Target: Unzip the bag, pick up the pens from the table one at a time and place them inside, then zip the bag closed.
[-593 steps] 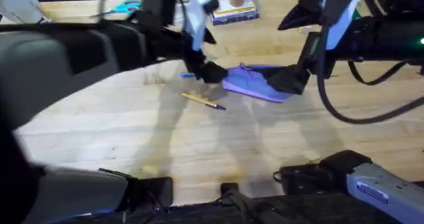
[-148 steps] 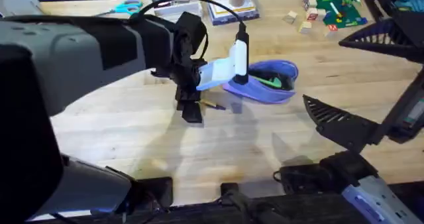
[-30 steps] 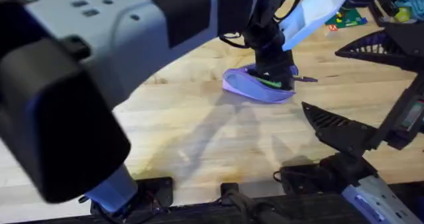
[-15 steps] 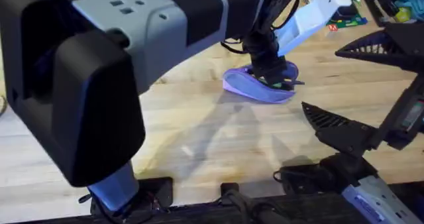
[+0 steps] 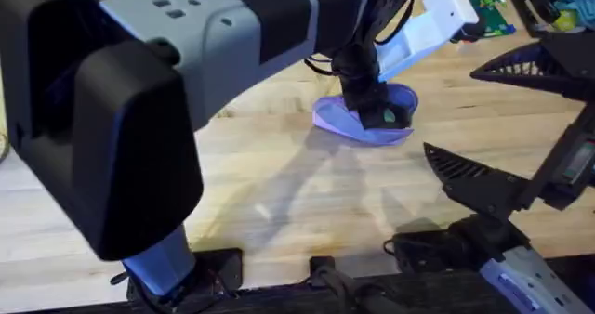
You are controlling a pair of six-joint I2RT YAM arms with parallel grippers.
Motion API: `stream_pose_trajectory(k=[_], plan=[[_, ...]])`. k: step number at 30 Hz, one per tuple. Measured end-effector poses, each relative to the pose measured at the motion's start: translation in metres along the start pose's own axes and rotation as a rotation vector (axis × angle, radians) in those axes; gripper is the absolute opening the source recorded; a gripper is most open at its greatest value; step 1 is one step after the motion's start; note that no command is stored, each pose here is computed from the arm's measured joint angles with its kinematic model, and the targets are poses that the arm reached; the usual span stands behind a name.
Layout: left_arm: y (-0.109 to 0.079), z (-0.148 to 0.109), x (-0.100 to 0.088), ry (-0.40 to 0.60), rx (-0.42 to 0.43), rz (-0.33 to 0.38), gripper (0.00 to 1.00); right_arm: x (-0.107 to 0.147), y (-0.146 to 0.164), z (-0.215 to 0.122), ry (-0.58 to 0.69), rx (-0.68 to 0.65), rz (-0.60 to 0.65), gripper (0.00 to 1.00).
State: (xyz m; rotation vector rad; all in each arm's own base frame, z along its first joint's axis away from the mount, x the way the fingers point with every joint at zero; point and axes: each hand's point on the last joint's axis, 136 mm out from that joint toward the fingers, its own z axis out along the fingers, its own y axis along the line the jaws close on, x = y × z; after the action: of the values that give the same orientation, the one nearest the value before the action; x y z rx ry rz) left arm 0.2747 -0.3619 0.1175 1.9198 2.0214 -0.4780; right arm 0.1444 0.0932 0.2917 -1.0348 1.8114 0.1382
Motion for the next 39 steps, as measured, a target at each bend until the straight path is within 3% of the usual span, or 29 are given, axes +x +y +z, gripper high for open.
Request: stream_pose_trajectory(k=[3, 4, 16, 21, 26, 31, 35, 39], plan=[[0.0, 0.0, 0.0, -0.001, 0.0, -0.005, 0.95, 0.0, 0.0, 0.0, 0.0, 0.0, 0.0, 0.998], [0.0, 0.0, 0.0, -0.001, -0.001, -0.004, 0.98, 0.0, 0.0, 0.0, 0.0, 0.0, 0.0, 0.998], [0.0, -0.001, 0.0, -0.005, 0.003, -0.009, 0.993, 0.0, 0.0, 0.0, 0.0, 0.0, 0.0, 0.997], [0.0, -0.013, -0.002, -0.045, 0.025, -0.026, 0.993, 0.0, 0.0, 0.0, 0.0, 0.0, 0.0, 0.998], [0.007, -0.05, 0.003, -0.087, -0.002, -0.056, 0.993, 0.0, 0.0, 0.0, 0.0, 0.0, 0.0, 0.998], [0.026, -0.1, 0.014, -0.146, -0.085, -0.086, 0.993, 0.0, 0.0, 0.0, 0.0, 0.0, 0.0, 0.998], [0.034, -0.135, 0.033, -0.171, -0.125, -0.088, 0.993, 0.0, 0.0, 0.0, 0.0, 0.0, -0.001, 0.997], [0.031, -0.158, 0.056, -0.18, -0.107, -0.068, 0.993, 0.0, 0.0, 0.0, 0.0, 0.0, -0.001, 0.997]])
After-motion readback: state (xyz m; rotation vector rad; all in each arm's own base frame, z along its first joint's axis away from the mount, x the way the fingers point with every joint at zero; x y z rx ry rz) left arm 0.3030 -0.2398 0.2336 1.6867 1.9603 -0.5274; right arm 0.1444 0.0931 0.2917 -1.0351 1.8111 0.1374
